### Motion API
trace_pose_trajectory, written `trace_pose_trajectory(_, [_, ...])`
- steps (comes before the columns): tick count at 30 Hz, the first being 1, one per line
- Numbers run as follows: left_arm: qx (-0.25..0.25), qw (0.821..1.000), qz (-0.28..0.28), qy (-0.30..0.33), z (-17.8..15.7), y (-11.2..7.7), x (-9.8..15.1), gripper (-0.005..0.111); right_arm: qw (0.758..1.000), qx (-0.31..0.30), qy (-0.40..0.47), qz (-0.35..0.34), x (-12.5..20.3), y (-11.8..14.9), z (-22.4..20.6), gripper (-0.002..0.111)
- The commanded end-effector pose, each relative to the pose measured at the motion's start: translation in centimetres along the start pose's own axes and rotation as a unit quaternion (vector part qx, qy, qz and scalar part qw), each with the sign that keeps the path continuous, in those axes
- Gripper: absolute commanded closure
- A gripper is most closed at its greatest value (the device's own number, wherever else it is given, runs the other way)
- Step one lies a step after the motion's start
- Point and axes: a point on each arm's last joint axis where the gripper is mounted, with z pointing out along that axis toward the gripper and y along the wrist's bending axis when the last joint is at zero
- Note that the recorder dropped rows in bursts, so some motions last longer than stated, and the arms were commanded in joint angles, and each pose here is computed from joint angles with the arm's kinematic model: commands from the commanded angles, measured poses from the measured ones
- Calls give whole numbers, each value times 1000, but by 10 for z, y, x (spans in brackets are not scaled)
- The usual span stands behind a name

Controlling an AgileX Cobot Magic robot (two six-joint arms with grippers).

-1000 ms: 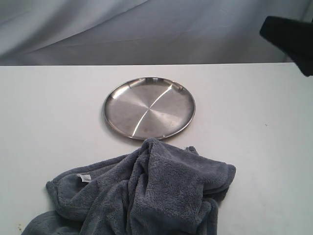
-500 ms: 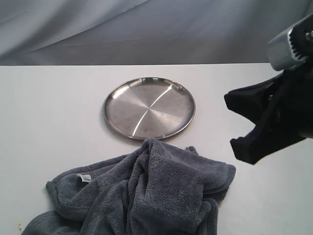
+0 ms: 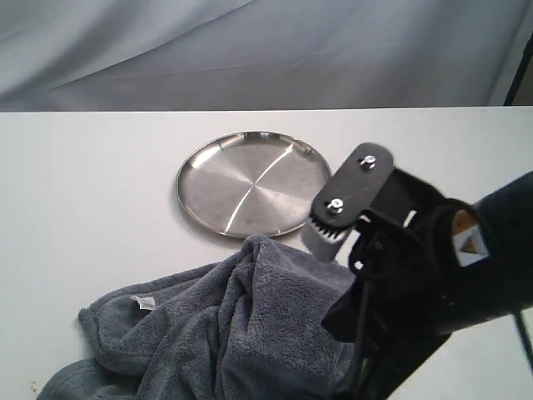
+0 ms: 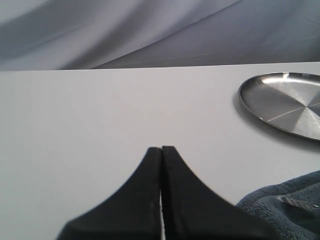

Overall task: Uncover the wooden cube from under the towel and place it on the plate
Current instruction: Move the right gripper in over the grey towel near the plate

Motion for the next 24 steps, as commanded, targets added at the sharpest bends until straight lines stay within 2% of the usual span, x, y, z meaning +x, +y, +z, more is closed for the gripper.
trace_pose_trajectory(1, [-1,1000,-3,-9,-1,0,-3,107,999,-25,34,15,-7,-2,35,108])
trace_pose_trajectory(4, [-1,1000,-3,-9,-1,0,-3,107,997,-55,51,16,-8,0,52,108])
trace_pose_trajectory(8, [-1,1000,-3,-9,-1,0,-3,107,990,-124,13,-63,-16,18,67,108])
trace_pose_trajectory(10, [-1,1000,-3,-9,-1,0,-3,107,986,-134,-26,-99,-24,23,71,108])
trace_pose_trajectory(13, [-1,1000,-3,-9,-1,0,-3,107,987,-95,-91,-97,-40,19,75,108])
trace_pose_trajectory(16, [-1,1000,-3,-9,-1,0,-3,107,983,-17,-161,-88,-56,6,72,108])
trace_pose_trajectory(19, [-1,1000,-3,-9,-1,0,-3,107,974,45,-216,-51,-66,-9,67,108])
trace_pose_trajectory(24, [-1,1000,-3,-9,-1,0,-3,107,977,56,-206,-14,-61,-32,65,108])
